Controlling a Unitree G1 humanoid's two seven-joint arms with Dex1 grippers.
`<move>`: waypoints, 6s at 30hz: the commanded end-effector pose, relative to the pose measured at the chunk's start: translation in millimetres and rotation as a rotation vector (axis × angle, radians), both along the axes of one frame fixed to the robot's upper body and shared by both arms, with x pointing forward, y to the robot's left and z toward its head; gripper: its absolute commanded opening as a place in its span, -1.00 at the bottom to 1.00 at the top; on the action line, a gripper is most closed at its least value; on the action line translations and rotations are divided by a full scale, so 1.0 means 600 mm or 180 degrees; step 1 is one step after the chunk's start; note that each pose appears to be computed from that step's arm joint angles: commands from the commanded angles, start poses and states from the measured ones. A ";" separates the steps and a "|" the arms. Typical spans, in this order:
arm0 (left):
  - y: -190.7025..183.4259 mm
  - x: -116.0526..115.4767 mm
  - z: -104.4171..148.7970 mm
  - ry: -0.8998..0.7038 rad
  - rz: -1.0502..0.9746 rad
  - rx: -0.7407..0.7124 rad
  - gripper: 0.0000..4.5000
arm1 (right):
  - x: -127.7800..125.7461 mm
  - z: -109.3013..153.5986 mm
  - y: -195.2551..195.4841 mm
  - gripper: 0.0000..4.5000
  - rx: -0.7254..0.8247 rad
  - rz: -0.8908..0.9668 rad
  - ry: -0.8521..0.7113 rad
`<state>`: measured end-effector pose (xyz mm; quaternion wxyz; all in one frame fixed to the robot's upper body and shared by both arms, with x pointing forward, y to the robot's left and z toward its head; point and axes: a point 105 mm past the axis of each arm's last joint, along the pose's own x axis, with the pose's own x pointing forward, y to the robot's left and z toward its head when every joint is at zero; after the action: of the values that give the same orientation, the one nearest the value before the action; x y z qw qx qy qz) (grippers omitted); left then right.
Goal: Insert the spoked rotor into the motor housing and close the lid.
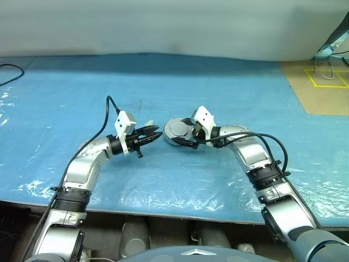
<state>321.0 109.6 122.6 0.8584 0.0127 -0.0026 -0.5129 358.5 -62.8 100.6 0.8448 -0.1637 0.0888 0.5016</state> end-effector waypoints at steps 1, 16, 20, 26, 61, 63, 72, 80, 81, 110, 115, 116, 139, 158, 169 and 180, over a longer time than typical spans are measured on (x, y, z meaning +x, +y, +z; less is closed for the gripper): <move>0.006 0.001 0.012 -0.0125 0.0039 -0.0006 -0.46 | -0.004 -0.010 0.008 0.42 -0.0018 0.0037 0.0022; 0.013 0.005 0.009 -0.0130 0.0113 0.0002 -0.46 | 0.008 -0.004 0.018 0.31 0.0050 -0.0007 0.0094; 0.012 0.005 0.008 -0.0131 0.0121 0.0007 -0.46 | 0.009 -0.044 0.002 0.31 -0.0178 -0.0101 0.0180; 0.012 0.007 0.004 -0.0113 0.0179 0.0017 -0.46 | 0.000 -0.084 -0.009 0.31 -0.0329 -0.0172 0.0297; 0.005 0.018 0.000 -0.0158 0.0222 0.0094 -0.46 | -0.026 -0.158 -0.007 0.31 -0.0734 -0.0346 0.1005; 0.004 0.019 0.000 -0.0162 0.0219 0.0089 -0.46 | -0.023 -0.159 -0.011 0.31 -0.0764 -0.0384 0.0963; 0.002 0.016 0.001 -0.0160 0.0208 0.0089 -0.46 | -0.014 -0.141 -0.008 0.31 -0.0652 -0.0434 0.0865; -0.004 0.031 -0.023 -0.0145 0.0305 0.0259 -0.46 | -0.064 -0.118 -0.002 0.31 -0.0408 0.0086 0.1103; -0.006 0.031 -0.023 -0.0147 0.0296 0.0245 -0.46 | -0.070 -0.119 -0.009 0.31 -0.0408 0.0112 0.1159; -0.037 0.000 -0.085 0.0140 -0.0163 0.0422 -0.99 | -0.078 -0.121 -0.029 0.31 -0.0478 0.0137 0.1115; -0.043 -0.007 -0.097 0.0149 -0.0253 0.0492 -0.99 | -0.079 -0.116 -0.024 0.31 -0.0477 0.0152 0.1094; -0.046 -0.010 -0.100 0.0147 -0.0284 0.0510 -0.99 | -0.079 -0.115 -0.024 0.31 -0.0477 0.0154 0.1090; -0.041 0.003 -0.120 -0.0036 -0.0301 0.0763 -1.00 | -0.034 0.016 -0.044 0.98 0.0306 -0.0039 0.0460; -0.041 0.006 -0.109 -0.0054 -0.0346 0.0787 -1.00 | -0.082 -0.027 -0.104 0.98 0.1989 -0.0762 0.2887; -0.044 0.006 -0.106 -0.0067 -0.0369 0.0792 -1.00 | -0.073 -0.042 -0.082 0.98 0.2260 -0.0857 0.3014; -0.043 0.005 -0.109 -0.0062 -0.0371 0.0812 -1.00 | -0.053 -0.036 -0.063 -0.50 0.2417 -0.0848 0.2980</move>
<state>327.5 84.0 72.0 0.8216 0.1235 0.0234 -0.5560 328.7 -113.4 69.3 0.7777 0.4045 0.2951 0.3802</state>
